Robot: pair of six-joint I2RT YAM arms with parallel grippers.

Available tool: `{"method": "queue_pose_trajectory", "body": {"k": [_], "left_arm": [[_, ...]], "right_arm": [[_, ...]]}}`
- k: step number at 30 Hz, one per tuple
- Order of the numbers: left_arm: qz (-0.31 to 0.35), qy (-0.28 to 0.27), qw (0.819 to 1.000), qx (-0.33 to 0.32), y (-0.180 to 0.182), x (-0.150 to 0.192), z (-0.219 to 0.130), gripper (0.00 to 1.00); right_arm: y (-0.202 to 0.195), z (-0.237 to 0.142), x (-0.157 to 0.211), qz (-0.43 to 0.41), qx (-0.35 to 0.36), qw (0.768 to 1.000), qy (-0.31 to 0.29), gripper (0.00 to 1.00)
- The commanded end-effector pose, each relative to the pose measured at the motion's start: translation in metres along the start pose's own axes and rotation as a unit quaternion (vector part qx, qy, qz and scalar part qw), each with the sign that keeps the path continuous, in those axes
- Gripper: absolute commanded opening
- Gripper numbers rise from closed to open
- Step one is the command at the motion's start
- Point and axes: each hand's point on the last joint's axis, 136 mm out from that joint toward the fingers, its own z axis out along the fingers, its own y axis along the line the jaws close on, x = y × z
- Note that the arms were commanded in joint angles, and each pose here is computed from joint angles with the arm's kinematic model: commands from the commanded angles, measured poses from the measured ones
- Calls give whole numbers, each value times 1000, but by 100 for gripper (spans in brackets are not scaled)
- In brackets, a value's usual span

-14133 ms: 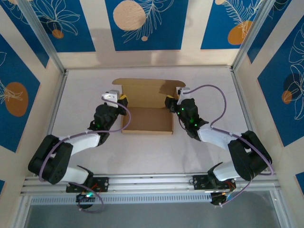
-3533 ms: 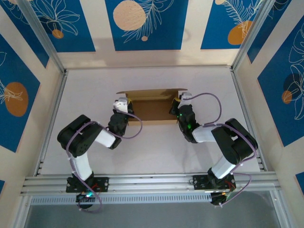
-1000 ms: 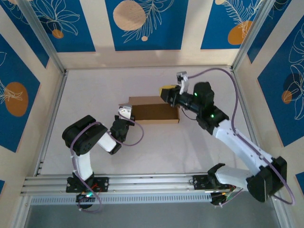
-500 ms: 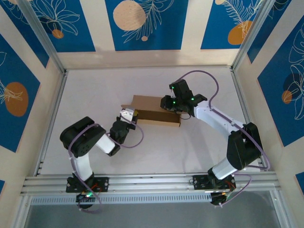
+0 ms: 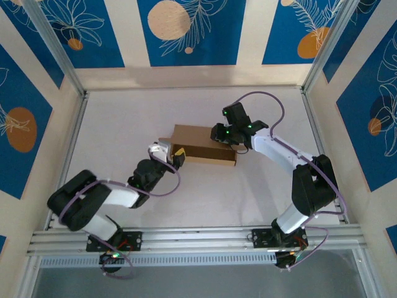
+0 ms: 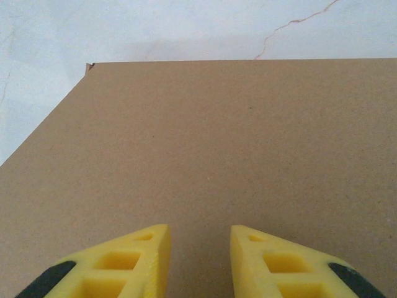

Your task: Fold the paper box

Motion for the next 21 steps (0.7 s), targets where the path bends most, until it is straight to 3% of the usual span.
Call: {"method": "queue_pose_trajectory", "body": {"k": [1, 4, 7, 12, 17, 21], "left_arm": [[-37, 66, 997, 12, -9, 13, -15, 68], [-55, 99, 993, 14, -14, 0, -33, 67], [-95, 96, 990, 35, -24, -22, -58, 66], [-141, 121, 982, -20, -10, -59, -91, 63], [-76, 167, 982, -50, -10, -109, -83, 65], [-79, 182, 975, -96, 9, -127, -56, 65]], "right_arm": [[-1, -2, -3, -10, 6, 1000, 5, 34], [-3, 0, -1, -16, 8, 1000, 7, 33], [-4, 2, 2, -21, 6, 1000, 10, 34], [-5, 3, 4, -27, 5, 1000, 9, 34], [-3, 4, 11, -39, 0, 999, 14, 34], [-4, 6, 20, -53, 5, 998, 20, 32]]}}
